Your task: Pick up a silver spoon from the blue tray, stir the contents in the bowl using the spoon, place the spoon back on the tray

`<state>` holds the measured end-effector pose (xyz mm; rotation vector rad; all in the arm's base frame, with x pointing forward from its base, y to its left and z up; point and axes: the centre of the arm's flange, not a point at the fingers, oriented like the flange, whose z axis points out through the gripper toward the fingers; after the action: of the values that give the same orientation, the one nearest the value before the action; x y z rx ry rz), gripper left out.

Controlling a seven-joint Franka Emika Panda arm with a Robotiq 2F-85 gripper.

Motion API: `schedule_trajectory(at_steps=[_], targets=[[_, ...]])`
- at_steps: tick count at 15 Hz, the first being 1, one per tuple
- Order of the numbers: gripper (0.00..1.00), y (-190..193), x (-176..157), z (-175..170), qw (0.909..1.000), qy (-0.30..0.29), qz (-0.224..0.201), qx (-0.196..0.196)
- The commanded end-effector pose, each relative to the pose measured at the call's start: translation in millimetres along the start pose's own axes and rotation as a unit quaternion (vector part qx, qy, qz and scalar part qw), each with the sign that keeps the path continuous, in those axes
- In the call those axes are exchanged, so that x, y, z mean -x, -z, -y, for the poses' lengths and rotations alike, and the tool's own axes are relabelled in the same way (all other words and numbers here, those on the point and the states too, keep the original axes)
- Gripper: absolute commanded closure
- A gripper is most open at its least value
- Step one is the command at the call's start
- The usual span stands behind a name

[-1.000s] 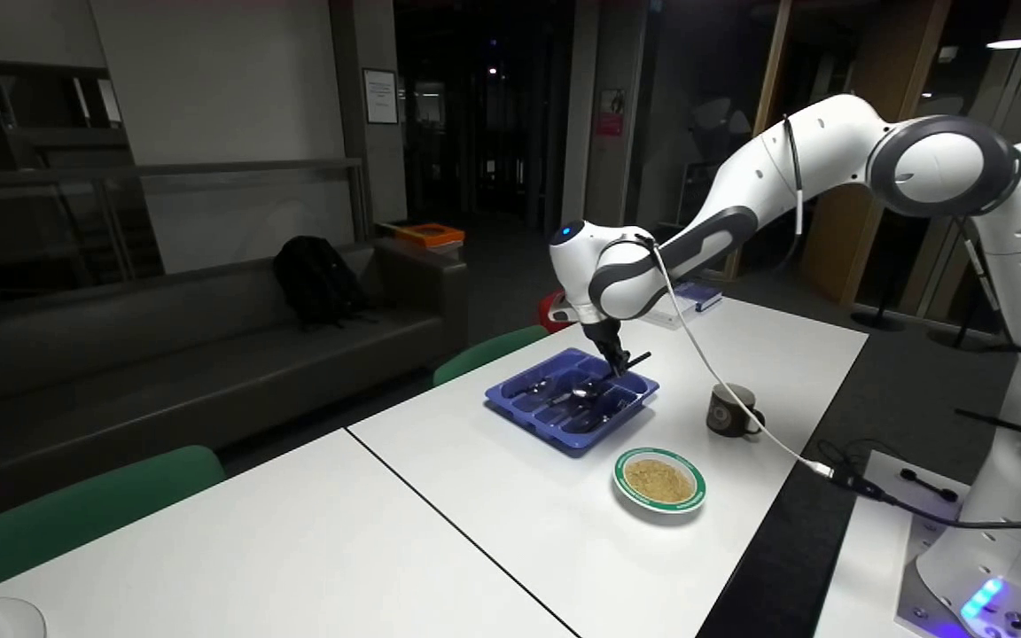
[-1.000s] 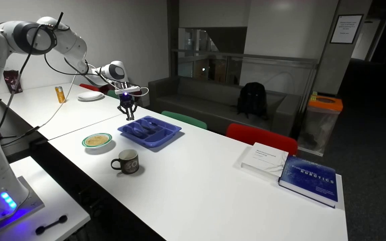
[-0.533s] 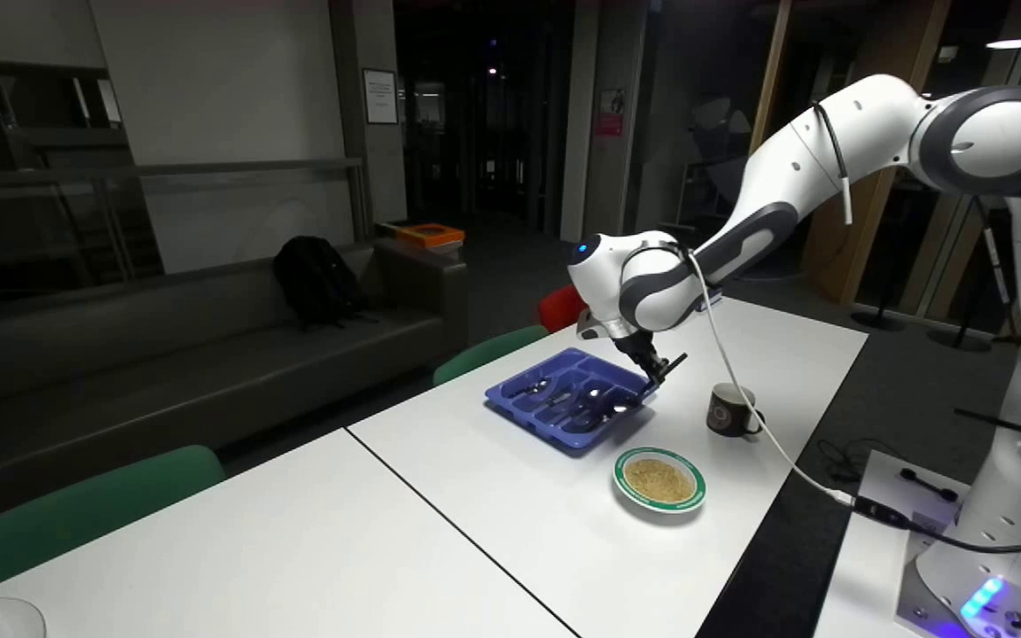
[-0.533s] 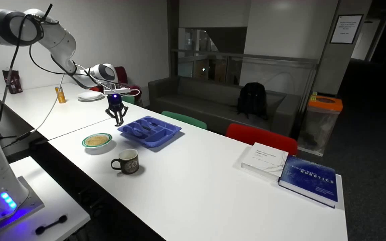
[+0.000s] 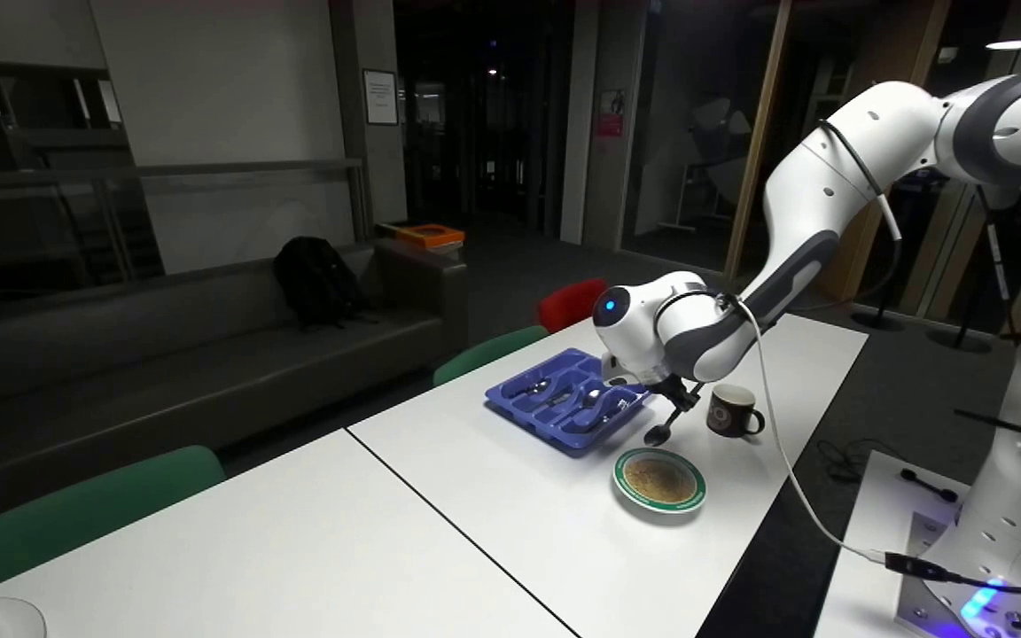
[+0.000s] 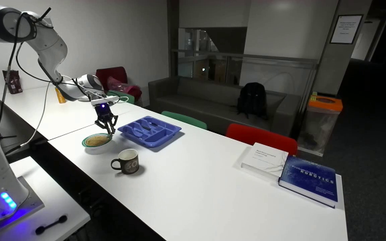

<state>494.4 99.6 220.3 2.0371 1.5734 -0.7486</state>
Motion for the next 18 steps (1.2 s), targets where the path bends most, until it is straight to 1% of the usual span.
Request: schedule_trajectory(at_steps=[1, 7, 10, 11, 12, 16, 17, 18], targets=[[0.97, 5, 7, 33, 0.9996, -0.004, 0.005, 0.027], [0.97, 16, -5, 62, 0.9995, -0.010, 0.000, 0.031], [0.97, 22, -9, 70, 0.9992, -0.018, -0.004, 0.036], [0.97, 15, -22, 53, 0.9997, -0.006, 0.005, 0.022], [0.87, 16, -23, 54, 0.9997, -0.005, 0.005, 0.023], [0.87, 13, -25, 55, 0.9998, -0.003, 0.006, 0.021], [0.97, 13, -25, 55, 0.9998, -0.003, 0.006, 0.021], [0.97, 13, -26, 55, 0.9998, 0.001, 0.005, 0.019]])
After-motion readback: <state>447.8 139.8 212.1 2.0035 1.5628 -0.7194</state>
